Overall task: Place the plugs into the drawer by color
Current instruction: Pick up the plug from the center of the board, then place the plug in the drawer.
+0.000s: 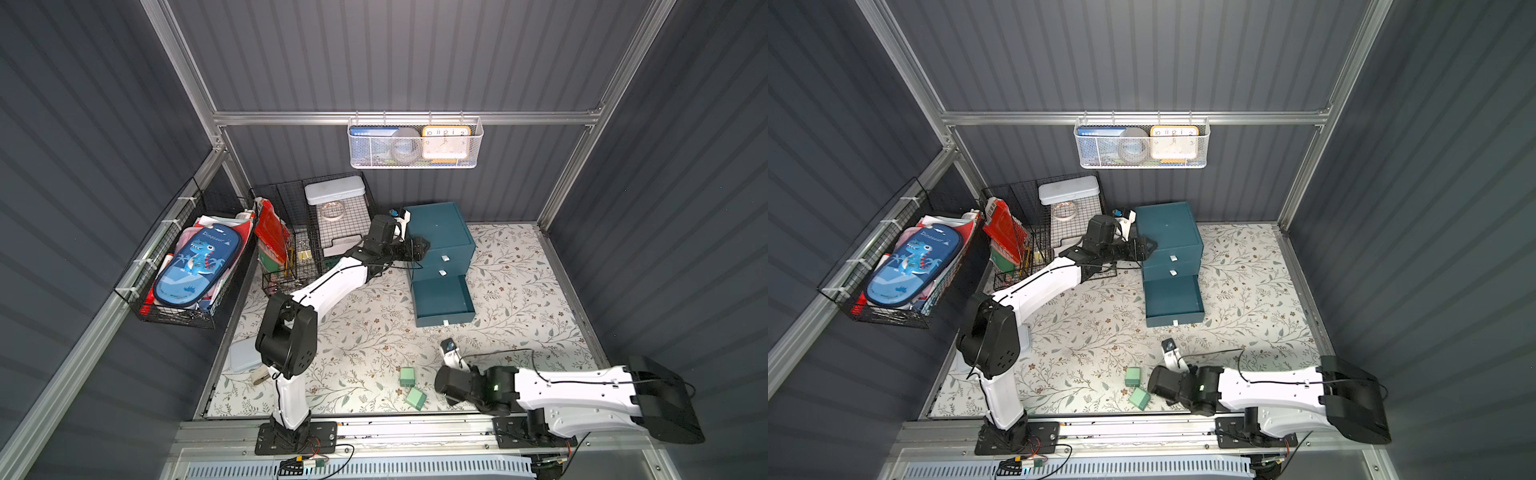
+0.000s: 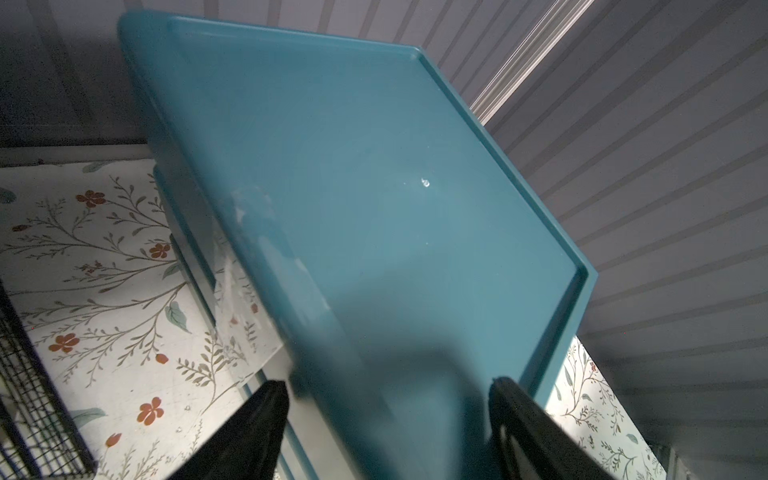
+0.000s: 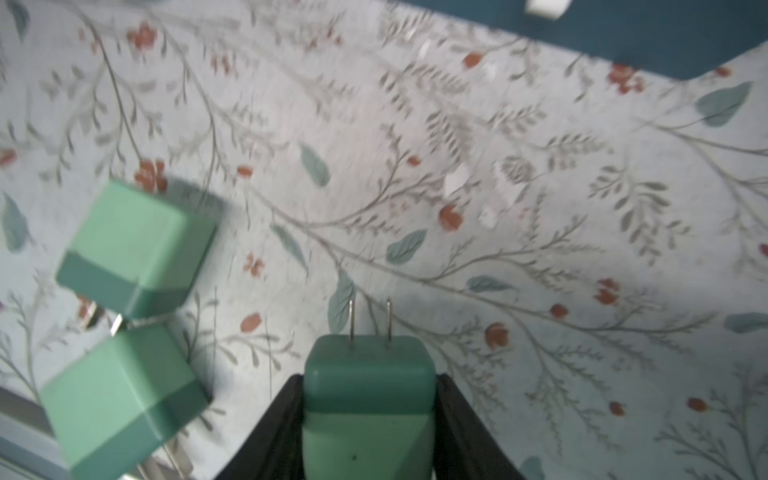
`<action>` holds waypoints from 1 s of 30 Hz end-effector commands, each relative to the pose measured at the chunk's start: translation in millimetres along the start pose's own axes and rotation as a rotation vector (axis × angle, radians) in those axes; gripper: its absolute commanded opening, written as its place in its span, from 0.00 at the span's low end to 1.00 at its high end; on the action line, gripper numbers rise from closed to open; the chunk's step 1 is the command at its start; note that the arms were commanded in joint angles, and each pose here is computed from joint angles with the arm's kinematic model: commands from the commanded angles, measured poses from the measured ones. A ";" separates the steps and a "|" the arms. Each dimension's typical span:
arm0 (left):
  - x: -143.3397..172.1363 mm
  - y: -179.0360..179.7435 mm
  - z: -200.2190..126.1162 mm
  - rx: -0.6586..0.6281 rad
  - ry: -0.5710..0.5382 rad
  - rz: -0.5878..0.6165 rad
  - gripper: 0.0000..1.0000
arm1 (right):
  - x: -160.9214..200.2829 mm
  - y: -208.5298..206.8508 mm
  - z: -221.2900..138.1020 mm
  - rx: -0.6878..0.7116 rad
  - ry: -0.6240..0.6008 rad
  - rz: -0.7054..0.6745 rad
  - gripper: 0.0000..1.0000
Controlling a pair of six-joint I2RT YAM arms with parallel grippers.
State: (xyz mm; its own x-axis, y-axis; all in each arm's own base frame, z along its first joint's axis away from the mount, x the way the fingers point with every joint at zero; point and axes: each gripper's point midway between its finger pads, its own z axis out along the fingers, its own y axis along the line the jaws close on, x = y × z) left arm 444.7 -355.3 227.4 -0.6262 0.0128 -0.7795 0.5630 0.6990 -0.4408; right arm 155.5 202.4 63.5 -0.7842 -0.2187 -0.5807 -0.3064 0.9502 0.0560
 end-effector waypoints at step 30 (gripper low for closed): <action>72.1 20.5 7.3 -0.047 0.229 -0.032 0.80 | -141.5 -118.7 79.2 0.141 0.084 0.115 0.43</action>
State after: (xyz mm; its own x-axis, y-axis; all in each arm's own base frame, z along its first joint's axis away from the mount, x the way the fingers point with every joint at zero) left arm 443.8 -355.9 226.9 -0.6281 0.0148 -0.7780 0.5657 0.6952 -0.4435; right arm 351.2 147.2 88.2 -0.8284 -0.1284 -0.5451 -0.1739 0.9842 0.0324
